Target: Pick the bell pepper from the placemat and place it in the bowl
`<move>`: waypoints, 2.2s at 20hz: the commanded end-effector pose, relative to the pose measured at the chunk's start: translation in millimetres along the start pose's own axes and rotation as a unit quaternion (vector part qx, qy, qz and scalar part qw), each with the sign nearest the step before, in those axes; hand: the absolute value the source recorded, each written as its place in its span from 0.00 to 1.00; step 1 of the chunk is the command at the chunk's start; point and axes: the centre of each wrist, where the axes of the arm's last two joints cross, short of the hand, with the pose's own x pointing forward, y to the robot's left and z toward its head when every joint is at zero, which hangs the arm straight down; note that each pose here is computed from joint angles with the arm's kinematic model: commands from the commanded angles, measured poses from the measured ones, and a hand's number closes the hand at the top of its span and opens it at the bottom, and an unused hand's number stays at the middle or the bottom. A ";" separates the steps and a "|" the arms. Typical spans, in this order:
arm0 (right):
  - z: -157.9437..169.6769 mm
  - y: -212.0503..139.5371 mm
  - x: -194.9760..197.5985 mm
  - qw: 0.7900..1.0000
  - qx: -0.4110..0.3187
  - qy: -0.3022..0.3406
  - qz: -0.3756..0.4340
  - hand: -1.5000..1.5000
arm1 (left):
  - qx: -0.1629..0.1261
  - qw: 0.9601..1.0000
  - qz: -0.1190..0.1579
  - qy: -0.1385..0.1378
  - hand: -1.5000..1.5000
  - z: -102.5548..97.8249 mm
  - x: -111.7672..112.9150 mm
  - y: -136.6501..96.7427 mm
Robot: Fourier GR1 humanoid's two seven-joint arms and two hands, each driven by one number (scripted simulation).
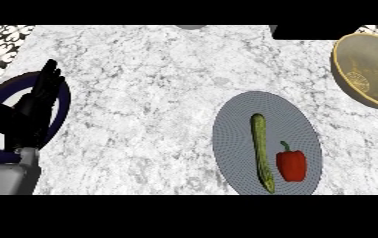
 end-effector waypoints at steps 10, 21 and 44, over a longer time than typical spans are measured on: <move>-62.9 0.7 23.2 0.970 0.216 0.065 0.087 0.00 | -0.016 1.000 -0.001 0.004 0.50 -1.1 -3.5 1.7; -69.3 71.8 27.6 0.921 0.343 0.107 0.151 0.00 | -0.013 1.000 0.006 0.001 0.50 -7.5 1.9 -6.0; -63.9 134.2 4.4 0.930 0.303 0.095 0.184 0.00 | -0.003 1.000 -0.001 -0.001 0.50 8.2 -4.0 -1.8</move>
